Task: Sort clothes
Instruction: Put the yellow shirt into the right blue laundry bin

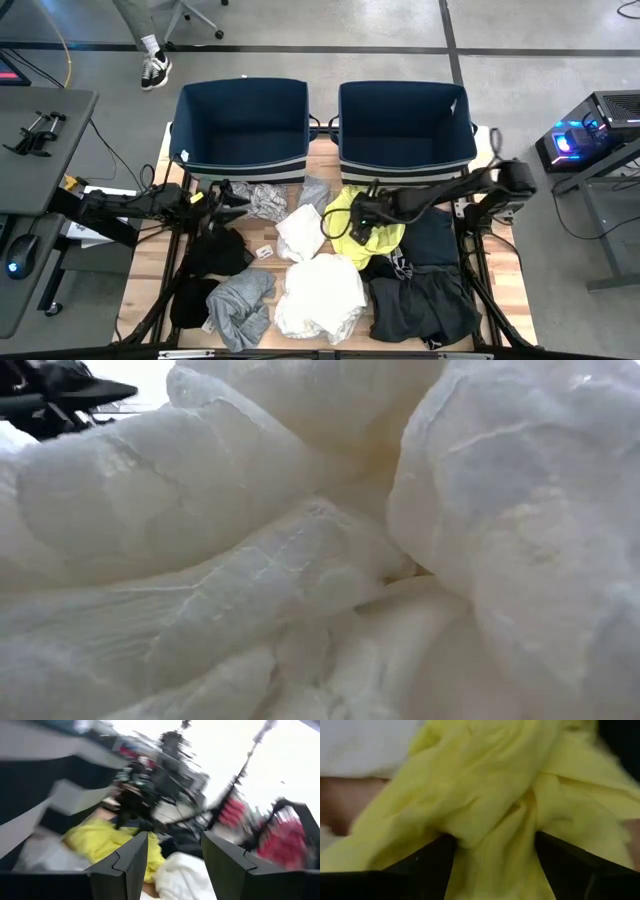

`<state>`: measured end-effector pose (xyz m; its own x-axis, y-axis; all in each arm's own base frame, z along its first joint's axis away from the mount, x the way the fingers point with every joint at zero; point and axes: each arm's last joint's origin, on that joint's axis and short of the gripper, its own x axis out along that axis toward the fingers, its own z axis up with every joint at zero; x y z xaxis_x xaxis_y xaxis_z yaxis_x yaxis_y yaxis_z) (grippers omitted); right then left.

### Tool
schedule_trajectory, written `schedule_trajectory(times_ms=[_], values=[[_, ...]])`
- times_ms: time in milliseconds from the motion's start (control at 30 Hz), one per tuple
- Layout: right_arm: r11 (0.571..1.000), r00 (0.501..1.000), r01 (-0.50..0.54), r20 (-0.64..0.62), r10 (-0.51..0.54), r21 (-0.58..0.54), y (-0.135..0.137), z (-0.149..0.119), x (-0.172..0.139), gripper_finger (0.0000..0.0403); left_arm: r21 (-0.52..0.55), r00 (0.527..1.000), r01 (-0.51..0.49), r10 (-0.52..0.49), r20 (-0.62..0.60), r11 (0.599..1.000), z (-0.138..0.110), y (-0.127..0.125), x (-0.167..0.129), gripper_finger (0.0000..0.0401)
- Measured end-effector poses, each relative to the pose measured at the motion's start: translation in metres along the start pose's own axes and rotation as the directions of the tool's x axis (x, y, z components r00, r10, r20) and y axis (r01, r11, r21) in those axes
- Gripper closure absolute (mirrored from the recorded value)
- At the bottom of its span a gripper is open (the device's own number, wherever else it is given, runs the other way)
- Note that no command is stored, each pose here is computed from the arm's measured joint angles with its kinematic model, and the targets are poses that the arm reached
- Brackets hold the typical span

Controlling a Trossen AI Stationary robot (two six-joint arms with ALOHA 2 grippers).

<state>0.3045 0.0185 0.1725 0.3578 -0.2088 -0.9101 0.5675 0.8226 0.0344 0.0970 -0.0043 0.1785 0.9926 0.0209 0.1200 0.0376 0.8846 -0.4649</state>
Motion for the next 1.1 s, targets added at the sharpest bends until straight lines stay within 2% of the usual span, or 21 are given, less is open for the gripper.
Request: schedule_trajectory(times_ms=[100,233,300,400,500,533,633,800,933,1033,1100], values=[[1.0,0.999,0.028,-0.043,-0.028,-0.008,0.004,-0.004,0.023,0.0146,-0.117,0.997,-0.065,0.069,0.032,0.991,0.001,0.002,0.0,0.0231],[0.998,0.995,0.058,-0.074,-0.059,-0.019,0.007,-0.009,0.045,0.0185,-0.067,0.997,-0.07,0.073,0.036,0.995,0.001,0.002,0.0,0.0231],[0.998,0.996,0.056,-0.071,-0.056,-0.008,0.01,-0.009,0.053,0.0222,-0.048,0.997,-0.069,0.071,0.042,0.996,0.001,0.002,0.0,0.0231],[0.999,0.997,0.035,-0.071,-0.035,0.004,0.012,-0.008,0.056,0.0301,-0.048,0.997,-0.07,0.072,0.042,0.996,0.002,0.002,0.0,0.0231],[1.0,0.997,-0.005,-0.074,0.006,0.01,0.011,-0.006,0.046,0.0375,-0.048,0.996,-0.067,0.069,0.048,0.997,0.002,0.002,0.0,0.0231],[0.999,0.997,-0.029,-0.068,0.03,0.016,0.01,-0.005,0.038,0.0384,-0.047,0.996,-0.067,0.069,0.047,0.997,0.002,0.002,0.0,0.0231],[0.993,0.99,-0.106,-0.091,0.11,0.044,0.006,-0.005,0.01,0.0375,-0.046,0.996,-0.067,0.069,0.047,0.997,0.002,0.002,0.0,0.0231],[0.948,0.95,-0.312,0.031,0.311,0.067,-0.007,0.004,-0.064,0.0393,-0.046,0.996,-0.067,0.07,0.047,0.997,0.002,0.002,0.0,0.0231],[0.893,0.883,-0.448,0.176,0.434,0.044,-0.02,0.011,-0.128,0.0393,-0.046,0.996,-0.067,0.069,0.047,0.997,0.002,0.002,0.0,0.0231],[0.851,0.801,-0.524,0.318,0.507,-0.037,-0.029,0.024,-0.183,0.0393,-0.047,0.996,-0.067,0.07,0.048,0.997,0.002,0.002,0.0,0.0231],[0.841,0.742,-0.531,0.422,0.521,-0.106,-0.035,0.034,-0.218,0.0393,-0.047,0.995,-0.078,0.081,0.053,0.996,0.002,0.002,0.0,0.0231]])
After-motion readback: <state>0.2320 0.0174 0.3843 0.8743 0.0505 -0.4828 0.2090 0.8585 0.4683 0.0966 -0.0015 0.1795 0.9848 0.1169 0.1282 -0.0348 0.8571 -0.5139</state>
